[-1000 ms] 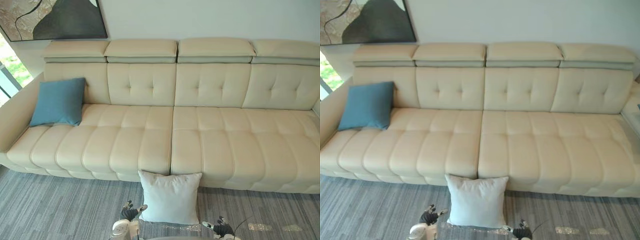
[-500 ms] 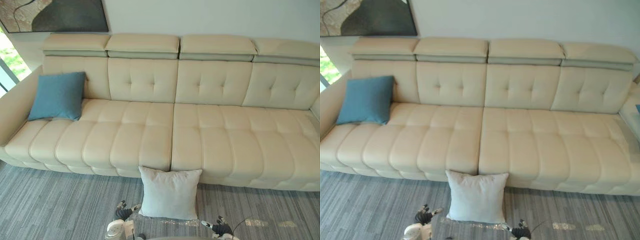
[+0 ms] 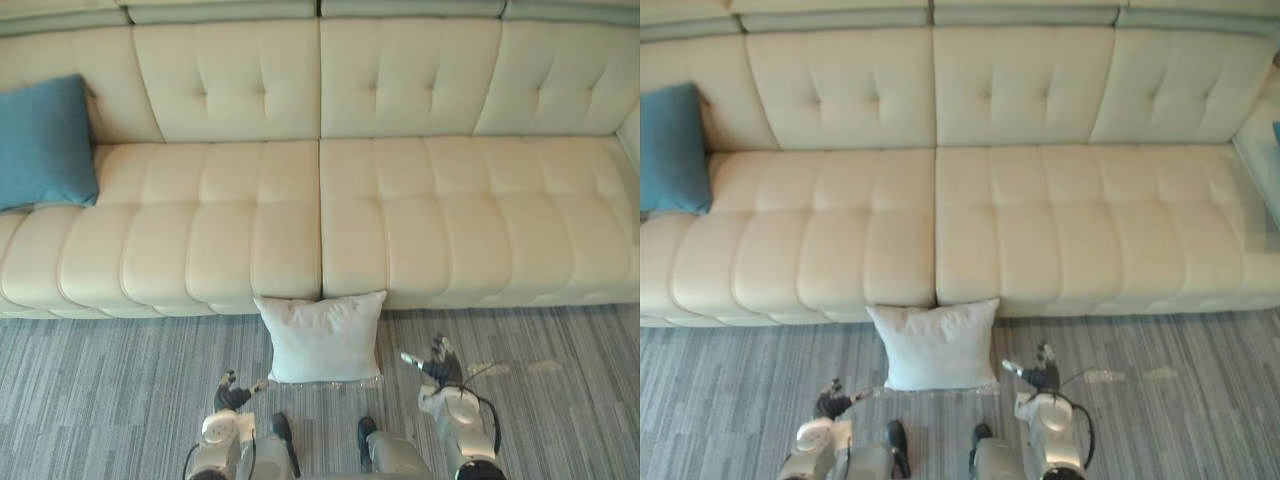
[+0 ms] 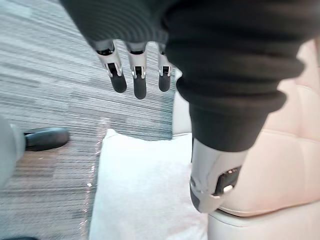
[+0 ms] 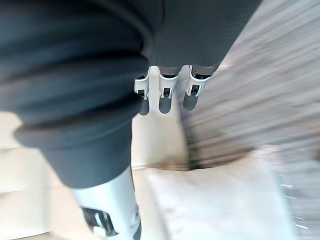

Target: Pick up cushions and gather them together orderly.

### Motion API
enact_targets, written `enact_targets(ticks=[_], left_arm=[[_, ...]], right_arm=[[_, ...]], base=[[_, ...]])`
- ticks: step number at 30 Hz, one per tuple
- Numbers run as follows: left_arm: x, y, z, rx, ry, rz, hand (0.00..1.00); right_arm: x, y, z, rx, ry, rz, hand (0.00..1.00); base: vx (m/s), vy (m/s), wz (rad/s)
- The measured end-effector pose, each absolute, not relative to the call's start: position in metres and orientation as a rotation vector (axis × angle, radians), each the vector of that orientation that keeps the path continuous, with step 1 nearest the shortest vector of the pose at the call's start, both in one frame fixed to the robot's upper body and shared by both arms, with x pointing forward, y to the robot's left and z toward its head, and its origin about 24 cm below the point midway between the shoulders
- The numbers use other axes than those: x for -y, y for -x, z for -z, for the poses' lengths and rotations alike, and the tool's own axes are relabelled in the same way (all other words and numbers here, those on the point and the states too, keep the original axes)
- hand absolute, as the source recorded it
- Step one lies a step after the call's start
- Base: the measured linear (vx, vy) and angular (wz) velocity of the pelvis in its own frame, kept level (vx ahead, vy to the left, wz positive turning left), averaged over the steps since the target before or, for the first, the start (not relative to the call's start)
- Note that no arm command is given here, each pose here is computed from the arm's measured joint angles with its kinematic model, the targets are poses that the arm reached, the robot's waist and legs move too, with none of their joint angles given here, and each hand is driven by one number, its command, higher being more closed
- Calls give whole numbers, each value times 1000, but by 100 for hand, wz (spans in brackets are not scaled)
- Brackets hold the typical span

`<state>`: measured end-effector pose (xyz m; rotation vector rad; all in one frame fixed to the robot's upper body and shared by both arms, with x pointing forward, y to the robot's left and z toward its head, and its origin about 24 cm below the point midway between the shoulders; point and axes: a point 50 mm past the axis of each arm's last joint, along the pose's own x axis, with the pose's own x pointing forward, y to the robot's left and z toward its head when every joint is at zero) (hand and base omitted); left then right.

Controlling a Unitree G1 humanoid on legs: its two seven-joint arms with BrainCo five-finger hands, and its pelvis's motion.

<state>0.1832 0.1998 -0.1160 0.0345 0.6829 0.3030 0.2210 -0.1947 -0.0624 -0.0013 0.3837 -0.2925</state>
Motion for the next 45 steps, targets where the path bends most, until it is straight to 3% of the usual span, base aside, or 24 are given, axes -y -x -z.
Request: enact_targets(ticks=[13,17,23,27,37,45], left_arm=[[-201,-256,58,-394,13,-325,0],[-216,-281,32,-299,31,-373,0],[-249,-326,-41,-58,28,-426,0],[-264,-356,-112,151,44,-441,0],[-260,-380,-200,403,190,-396,0],[-232,-391,-235,477,158,-314,0]], right_arm=[[171,-285,-8,-86,11,222,0],[161,-311,-36,5,8,181,0],[162,-352,-82,108,23,161,0],[181,-379,-129,193,8,223,0],[236,-397,-207,317,-33,394,0],[216,-405,-261,428,-75,366,0]], base=[[-147,-12,-2],[-276,-8,-7],[-157,-13,9],[-79,-3,17],[-30,6,21],[-11,24,15]])
